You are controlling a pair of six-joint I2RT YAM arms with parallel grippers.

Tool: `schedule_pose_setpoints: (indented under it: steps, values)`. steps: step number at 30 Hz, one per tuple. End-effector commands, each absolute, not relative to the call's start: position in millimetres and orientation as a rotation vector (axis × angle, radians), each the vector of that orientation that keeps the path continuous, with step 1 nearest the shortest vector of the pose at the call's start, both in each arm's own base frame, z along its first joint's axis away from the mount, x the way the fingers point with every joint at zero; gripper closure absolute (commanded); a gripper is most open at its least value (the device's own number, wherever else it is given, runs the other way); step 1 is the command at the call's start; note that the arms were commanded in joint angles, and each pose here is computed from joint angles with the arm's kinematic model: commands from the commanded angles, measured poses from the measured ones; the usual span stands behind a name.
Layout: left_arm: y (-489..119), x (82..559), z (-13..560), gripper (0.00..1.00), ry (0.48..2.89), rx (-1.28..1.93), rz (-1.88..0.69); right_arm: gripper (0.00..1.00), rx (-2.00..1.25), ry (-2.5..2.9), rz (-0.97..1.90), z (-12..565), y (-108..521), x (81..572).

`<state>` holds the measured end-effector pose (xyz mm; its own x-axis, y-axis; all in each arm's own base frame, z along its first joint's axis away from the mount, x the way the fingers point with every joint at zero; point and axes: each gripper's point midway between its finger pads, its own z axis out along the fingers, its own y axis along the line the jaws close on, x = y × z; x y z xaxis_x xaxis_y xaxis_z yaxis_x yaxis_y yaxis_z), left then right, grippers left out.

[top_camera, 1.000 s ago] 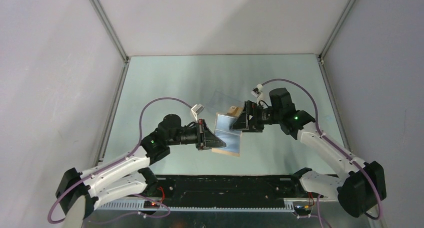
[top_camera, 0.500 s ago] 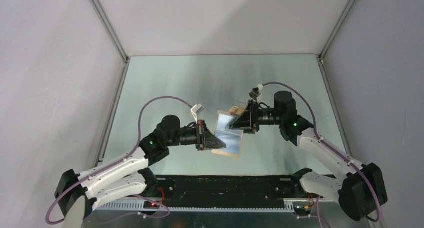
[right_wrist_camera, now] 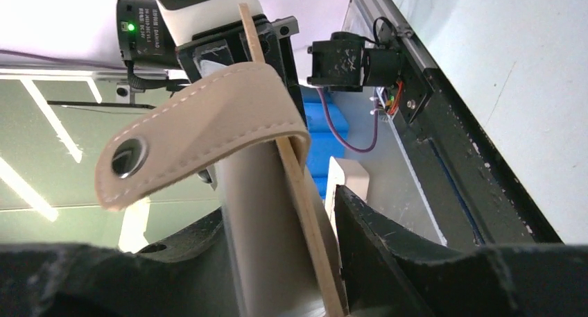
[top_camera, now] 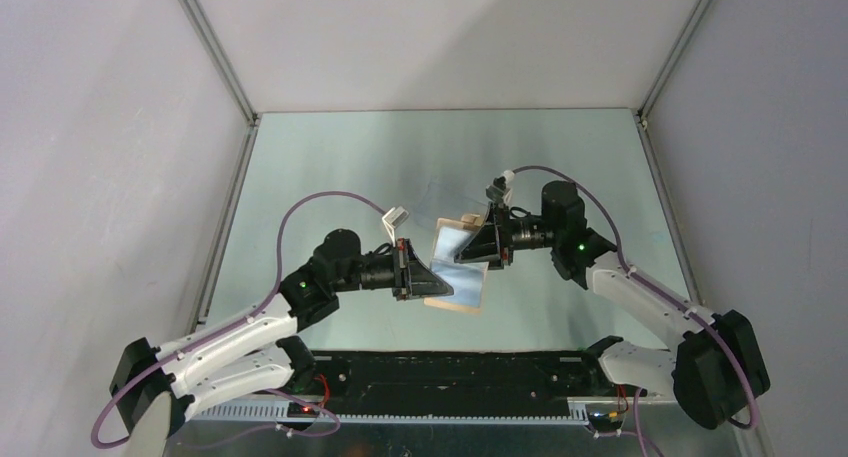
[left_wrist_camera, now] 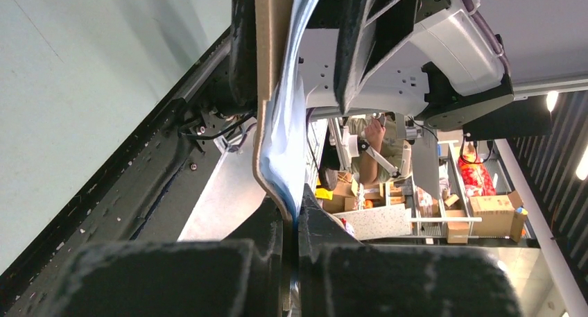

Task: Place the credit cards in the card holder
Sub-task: Open the card holder.

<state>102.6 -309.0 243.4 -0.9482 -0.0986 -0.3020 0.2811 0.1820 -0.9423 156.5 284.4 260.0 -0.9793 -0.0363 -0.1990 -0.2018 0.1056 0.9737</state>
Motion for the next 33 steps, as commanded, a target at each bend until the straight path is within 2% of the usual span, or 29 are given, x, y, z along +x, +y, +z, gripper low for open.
schedule_pose_setpoints:
  steps: [1,3,5,6,7,8,10,11,19,20,21,23,25,27,29,32,33]
  values:
    - [-313.4,105.7,271.6,1.00,2.055,0.240,-1.852,0.50,-0.330,2.235,2.062,261.3,289.9,146.4]
    - [-313.4,105.3,272.3,1.00,2.053,0.241,-1.855,0.52,-0.331,2.243,2.064,259.8,291.3,145.8]
    - [-313.2,106.0,271.1,1.00,2.055,0.237,-1.851,0.62,-0.334,2.238,2.066,260.5,291.5,145.8]
    - [-313.0,105.9,269.2,1.00,2.058,0.236,-1.848,0.73,-0.336,2.235,2.069,261.2,291.3,145.9]
    - [-312.9,106.1,268.2,1.00,2.060,0.234,-1.846,0.78,-0.336,2.227,2.074,263.5,290.9,146.3]
    - [-312.6,106.5,265.3,1.00,2.065,0.232,-1.840,0.88,-0.343,2.222,2.081,264.9,290.1,145.6]
    - [-312.0,107.1,258.9,1.00,2.075,0.229,-1.826,0.98,-0.345,2.200,2.096,271.8,287.4,145.8]
    - [-311.9,107.5,256.4,1.00,2.079,0.228,-1.820,1.00,-0.353,2.182,2.100,275.2,286.5,146.4]
    - [-314.6,113.7,221.3,1.00,2.152,0.249,-1.731,0.99,-0.387,2.091,2.155,297.8,278.0,142.1]
    - [-316.3,114.4,217.8,1.00,2.167,0.253,-1.726,0.95,-0.383,2.079,2.160,299.8,277.0,142.8]
    - [-317.7,113.5,218.9,1.00,2.167,0.271,-1.731,0.85,-0.368,2.086,2.168,298.0,276.4,142.6]
    - [-320.6,112.7,218.4,1.00,2.179,0.293,-1.738,0.72,-0.353,2.080,2.179,296.6,275.5,144.1]
    - [-323.0,112.2,219.2,1.00,2.185,0.309,-1.746,0.67,-0.351,2.080,2.190,294.6,276.0,145.0]
    - [-324.6,112.3,221.2,1.00,2.185,0.320,-1.753,0.66,-0.352,2.092,2.197,290.9,277.5,145.6]
    - [-325.1,112.2,223.9,1.00,2.178,0.327,-1.757,0.72,-0.352,2.103,2.201,287.9,279.0,145.6]
    - [-324.8,112.9,225.0,1.00,2.170,0.328,-1.753,0.96,-0.348,2.123,2.208,284.1,280.7,145.7]
    - [-324.5,112.9,225.4,1.00,2.166,0.330,-1.752,0.99,-0.347,2.132,2.212,282.7,281.2,145.7]
